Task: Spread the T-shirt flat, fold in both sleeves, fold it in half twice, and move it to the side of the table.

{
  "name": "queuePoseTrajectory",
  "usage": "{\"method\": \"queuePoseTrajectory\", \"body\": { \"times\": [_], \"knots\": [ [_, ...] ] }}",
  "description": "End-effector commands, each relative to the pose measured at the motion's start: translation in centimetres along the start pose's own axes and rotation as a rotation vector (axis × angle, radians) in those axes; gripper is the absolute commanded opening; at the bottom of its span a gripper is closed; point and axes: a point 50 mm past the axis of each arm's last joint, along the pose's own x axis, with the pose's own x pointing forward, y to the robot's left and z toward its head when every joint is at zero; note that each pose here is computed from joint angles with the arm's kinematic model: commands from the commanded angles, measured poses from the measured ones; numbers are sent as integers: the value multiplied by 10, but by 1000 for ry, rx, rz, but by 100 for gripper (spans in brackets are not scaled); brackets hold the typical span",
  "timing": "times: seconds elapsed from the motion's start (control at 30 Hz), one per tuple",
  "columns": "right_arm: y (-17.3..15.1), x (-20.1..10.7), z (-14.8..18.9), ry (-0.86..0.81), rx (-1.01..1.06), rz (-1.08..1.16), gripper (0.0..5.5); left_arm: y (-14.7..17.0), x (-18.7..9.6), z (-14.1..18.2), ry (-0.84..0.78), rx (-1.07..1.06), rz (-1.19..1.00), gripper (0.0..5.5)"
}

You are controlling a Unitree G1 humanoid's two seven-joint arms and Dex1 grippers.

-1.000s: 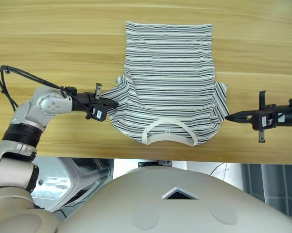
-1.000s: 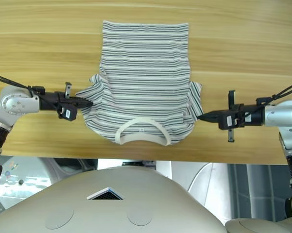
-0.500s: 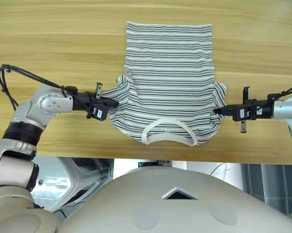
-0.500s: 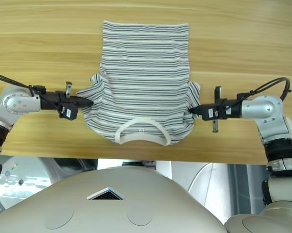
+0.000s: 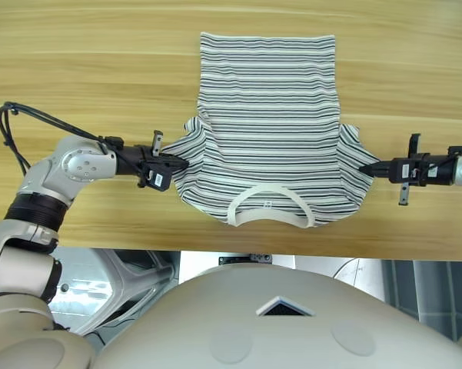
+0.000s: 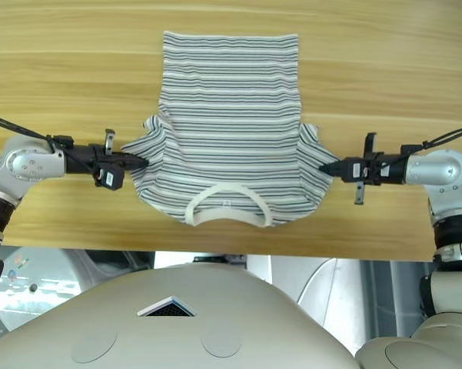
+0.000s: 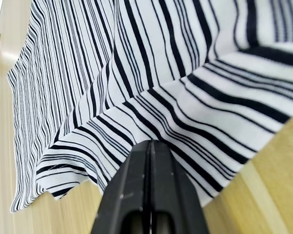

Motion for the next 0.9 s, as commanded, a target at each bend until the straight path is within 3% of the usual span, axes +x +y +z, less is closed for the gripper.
{"method": "queuePoseTrajectory", "body": {
  "times": [0.03,0.2,0.5,0.7,0.8,0.9],
  "knots": [
    [2,-4,12,-55,-28,23,0,-21,4,-2,24,-47,-111,1],
    [-3,-9,24,-118,-34,-30,0,-19,1,1,-1,-118,-107,1],
    [-8,-11,37,-220,-1,-94,0,6,-37,15,-104,-212,27,150],
    [-5,-11,38,-249,22,-117,0,23,-75,-5,100,-136,164,259],
    [-4,-11,37,-256,32,-128,0,18,-76,-10,159,-102,172,263],
    [-6,-11,38,-260,29,-129,0,-13,-68,-15,231,-101,43,263]
  ]
}}
